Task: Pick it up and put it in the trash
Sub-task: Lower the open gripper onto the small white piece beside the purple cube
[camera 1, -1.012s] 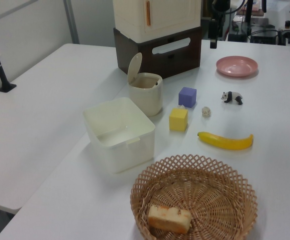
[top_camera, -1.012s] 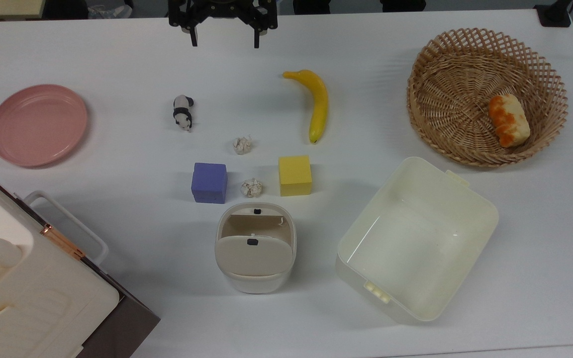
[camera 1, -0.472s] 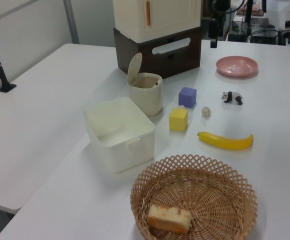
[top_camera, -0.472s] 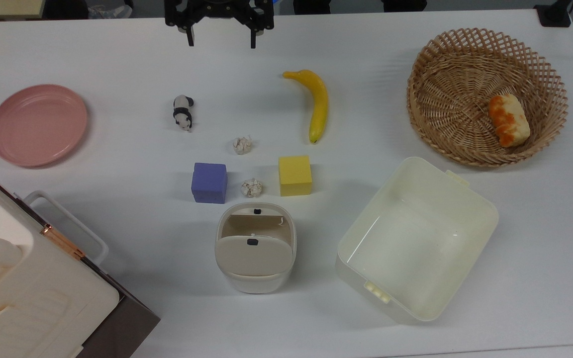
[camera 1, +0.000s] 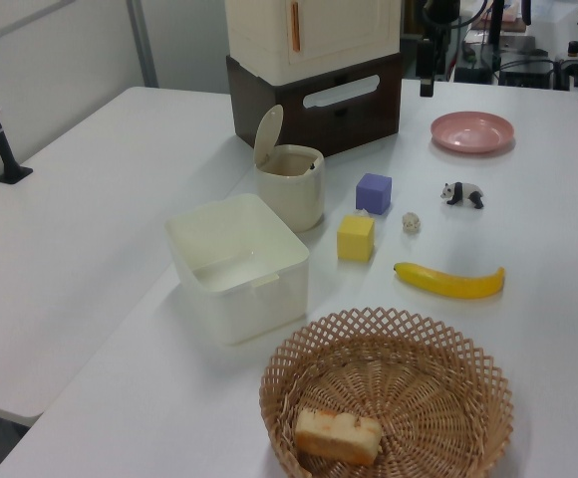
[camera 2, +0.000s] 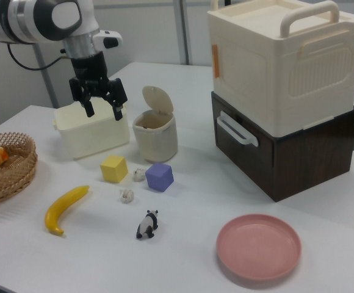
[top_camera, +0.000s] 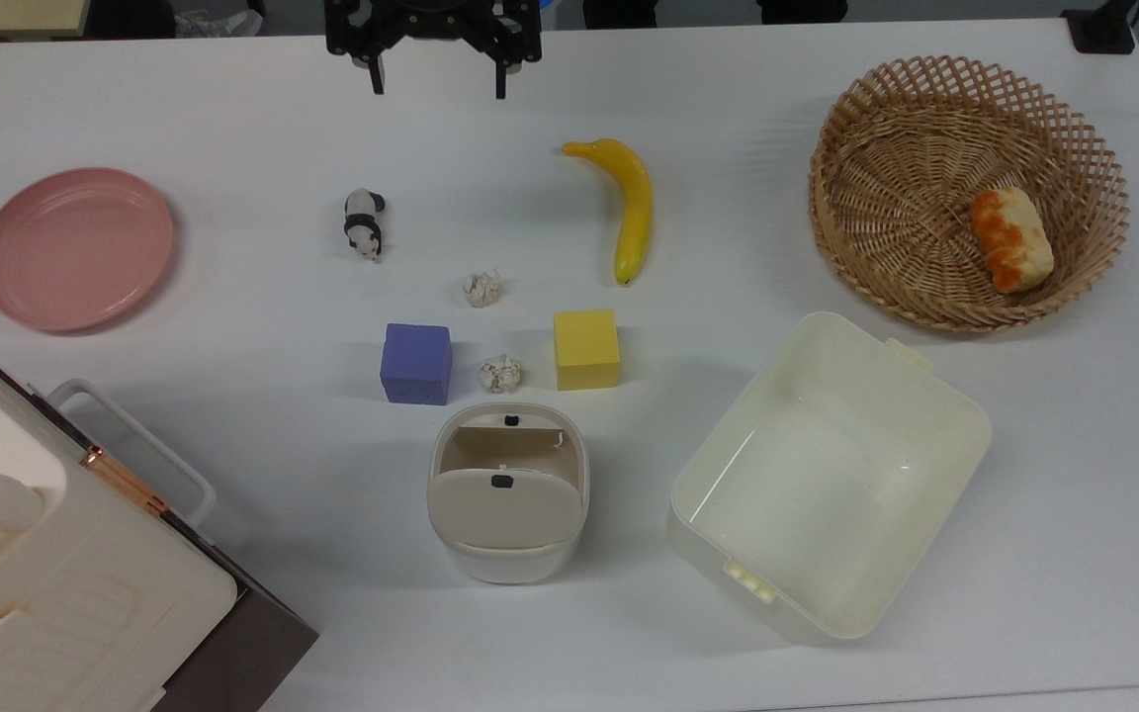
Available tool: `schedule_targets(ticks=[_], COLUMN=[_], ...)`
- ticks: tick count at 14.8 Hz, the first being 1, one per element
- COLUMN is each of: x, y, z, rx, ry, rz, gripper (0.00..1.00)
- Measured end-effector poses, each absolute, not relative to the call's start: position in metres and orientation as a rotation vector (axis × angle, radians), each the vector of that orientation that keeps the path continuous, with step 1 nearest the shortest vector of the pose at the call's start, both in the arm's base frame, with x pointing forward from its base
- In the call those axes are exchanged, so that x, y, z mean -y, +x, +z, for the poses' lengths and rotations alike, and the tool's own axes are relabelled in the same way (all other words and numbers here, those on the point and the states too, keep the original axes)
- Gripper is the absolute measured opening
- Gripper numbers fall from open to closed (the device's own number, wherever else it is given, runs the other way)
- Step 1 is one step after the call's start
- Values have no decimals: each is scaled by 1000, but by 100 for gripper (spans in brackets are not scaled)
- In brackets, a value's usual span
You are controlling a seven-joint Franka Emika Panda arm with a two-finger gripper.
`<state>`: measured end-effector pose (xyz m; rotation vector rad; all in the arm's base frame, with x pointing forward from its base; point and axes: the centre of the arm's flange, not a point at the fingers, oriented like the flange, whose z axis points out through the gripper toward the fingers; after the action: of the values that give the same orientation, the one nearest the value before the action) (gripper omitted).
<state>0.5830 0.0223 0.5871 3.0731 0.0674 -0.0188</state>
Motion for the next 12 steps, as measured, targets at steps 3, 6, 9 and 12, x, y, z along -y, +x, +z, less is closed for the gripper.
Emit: schedule_targets(ticks=[3,6,9,12], x=[-26,-33,-43,-53], y=[587,591,592,592], z=[566,534,502,467], rx=[-83,-108,-140,-170], ry=[3074,3075,3076,3077], rz=[-4,12,12,-1], gripper=[100,100,100,100])
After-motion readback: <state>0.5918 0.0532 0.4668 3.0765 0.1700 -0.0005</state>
